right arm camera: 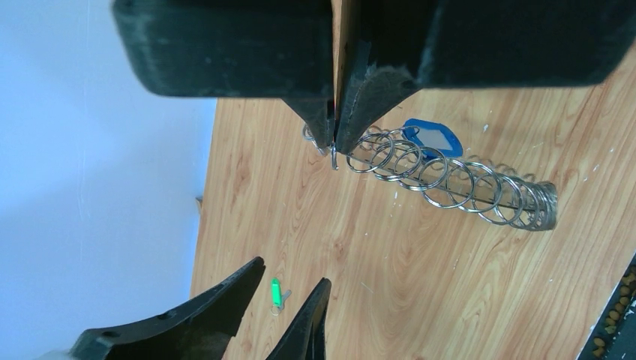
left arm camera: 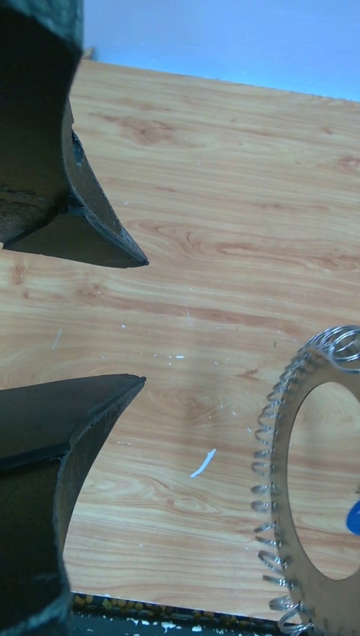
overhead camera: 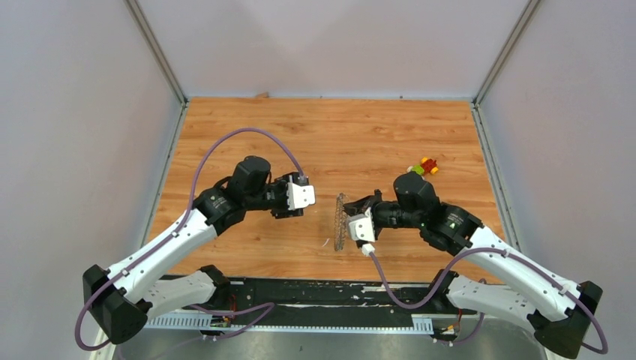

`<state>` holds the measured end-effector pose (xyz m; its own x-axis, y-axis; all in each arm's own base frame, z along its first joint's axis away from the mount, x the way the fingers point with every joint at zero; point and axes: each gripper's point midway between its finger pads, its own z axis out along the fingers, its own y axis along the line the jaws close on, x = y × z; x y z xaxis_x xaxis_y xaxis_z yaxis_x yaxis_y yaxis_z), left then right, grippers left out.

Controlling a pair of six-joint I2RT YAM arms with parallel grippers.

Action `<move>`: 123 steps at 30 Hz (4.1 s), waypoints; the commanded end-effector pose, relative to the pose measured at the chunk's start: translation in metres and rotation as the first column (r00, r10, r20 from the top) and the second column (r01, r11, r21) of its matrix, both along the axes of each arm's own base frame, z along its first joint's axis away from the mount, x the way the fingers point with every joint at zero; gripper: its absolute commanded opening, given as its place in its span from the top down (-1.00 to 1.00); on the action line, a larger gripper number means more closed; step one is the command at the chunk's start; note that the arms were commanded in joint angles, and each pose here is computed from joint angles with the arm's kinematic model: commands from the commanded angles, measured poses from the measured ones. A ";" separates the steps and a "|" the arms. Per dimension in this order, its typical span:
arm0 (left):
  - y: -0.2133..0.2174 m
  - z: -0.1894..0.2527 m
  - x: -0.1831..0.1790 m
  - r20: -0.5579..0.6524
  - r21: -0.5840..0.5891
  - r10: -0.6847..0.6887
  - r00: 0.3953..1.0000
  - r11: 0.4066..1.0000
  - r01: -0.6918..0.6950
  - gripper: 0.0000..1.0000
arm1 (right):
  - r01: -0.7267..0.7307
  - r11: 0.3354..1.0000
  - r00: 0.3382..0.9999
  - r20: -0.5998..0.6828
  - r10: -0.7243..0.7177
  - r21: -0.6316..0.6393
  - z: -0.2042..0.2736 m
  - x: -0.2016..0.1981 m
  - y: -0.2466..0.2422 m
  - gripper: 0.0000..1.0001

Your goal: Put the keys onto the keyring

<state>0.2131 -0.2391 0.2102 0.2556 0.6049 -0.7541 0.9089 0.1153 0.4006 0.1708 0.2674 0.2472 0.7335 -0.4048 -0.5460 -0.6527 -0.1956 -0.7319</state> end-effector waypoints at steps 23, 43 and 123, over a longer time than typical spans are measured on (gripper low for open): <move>0.113 -0.026 0.105 -0.109 0.131 0.658 0.745 0.752 -0.646 -1.00 | 0.134 0.976 0.920 -0.387 -0.058 0.172 0.042 0.022 0.027 1.00; 0.245 -0.138 0.214 -0.355 0.481 0.855 0.379 0.514 -0.710 -0.38 | 0.146 0.979 0.900 -0.430 -0.072 0.144 0.013 0.030 0.028 1.00; 0.095 -0.094 0.091 -0.603 0.175 0.383 0.700 0.920 -0.352 1.00 | 0.204 0.970 0.869 -0.480 -0.117 0.132 0.009 0.043 0.014 1.00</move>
